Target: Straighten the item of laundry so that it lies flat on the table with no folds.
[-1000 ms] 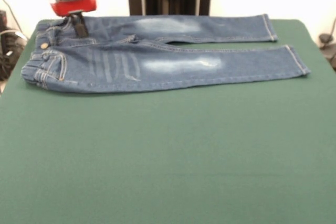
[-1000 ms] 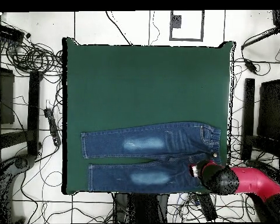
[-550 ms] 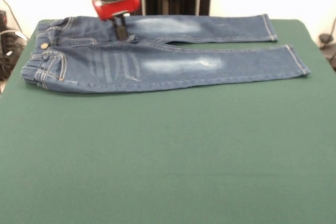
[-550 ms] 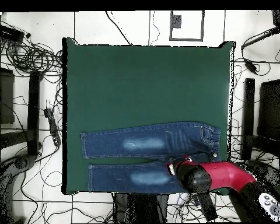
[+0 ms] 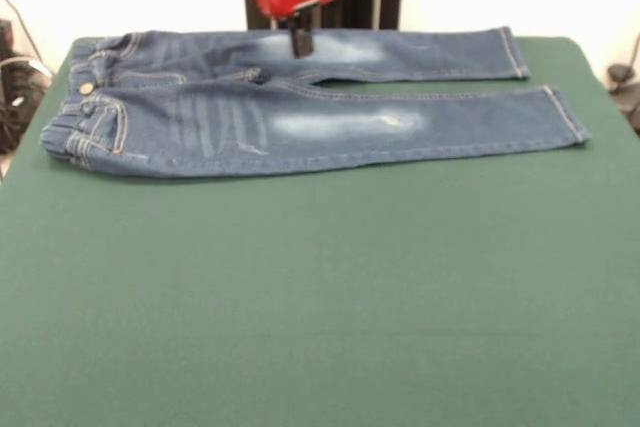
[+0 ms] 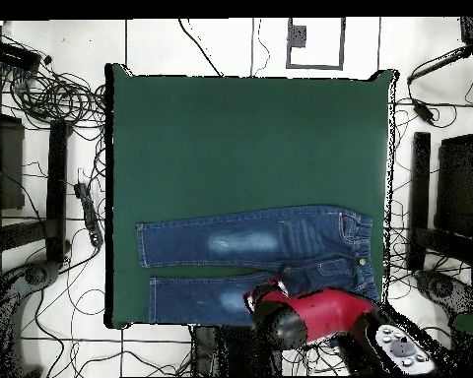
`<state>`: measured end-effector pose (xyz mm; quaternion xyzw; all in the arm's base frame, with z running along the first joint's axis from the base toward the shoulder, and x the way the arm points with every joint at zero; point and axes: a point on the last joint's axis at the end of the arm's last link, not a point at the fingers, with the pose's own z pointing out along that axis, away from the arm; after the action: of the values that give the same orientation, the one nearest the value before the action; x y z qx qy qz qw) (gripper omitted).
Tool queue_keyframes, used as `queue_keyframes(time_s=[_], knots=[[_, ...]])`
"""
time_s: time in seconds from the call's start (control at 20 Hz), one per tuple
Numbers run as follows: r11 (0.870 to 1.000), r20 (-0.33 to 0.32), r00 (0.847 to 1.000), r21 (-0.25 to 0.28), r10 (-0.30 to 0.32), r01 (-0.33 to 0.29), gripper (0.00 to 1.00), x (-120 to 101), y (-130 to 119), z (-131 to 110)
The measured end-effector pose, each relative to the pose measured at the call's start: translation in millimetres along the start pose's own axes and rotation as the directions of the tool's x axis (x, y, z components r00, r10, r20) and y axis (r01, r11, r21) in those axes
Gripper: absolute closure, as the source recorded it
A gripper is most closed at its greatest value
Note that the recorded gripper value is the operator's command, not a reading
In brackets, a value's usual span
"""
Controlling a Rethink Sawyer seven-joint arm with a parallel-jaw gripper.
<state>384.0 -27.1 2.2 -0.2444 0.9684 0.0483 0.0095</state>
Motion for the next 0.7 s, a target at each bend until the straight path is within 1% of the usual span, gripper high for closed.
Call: queue_keyframes(time_s=[0.1,0.2,0.25,0.3,0.35,0.4,0.45,0.55,0.7], knots=[[1.0,0.008,1.0,0.003,0.006,-0.006,1.0,0,22,-1],[1.0,0.015,1.0,0.006,0.015,-0.015,1.0,1,37,-2],[1.0,0.02,0.999,0.007,0.03,-0.03,1.0,3,51,-4],[0.999,0.021,0.999,0.008,0.038,-0.038,1.0,5,57,-5],[0.998,0.024,0.998,0.011,0.054,-0.054,1.0,8,71,-6],[0.998,0.024,0.998,0.012,0.064,-0.065,1.0,9,76,-7],[0.996,0.028,0.995,0.018,0.091,-0.092,1.0,14,92,-8],[0.993,0.028,0.993,0.023,0.113,-0.114,1.0,19,104,-8],[0.986,0.031,0.986,0.031,0.162,-0.163,1.0,31,132,-5]])
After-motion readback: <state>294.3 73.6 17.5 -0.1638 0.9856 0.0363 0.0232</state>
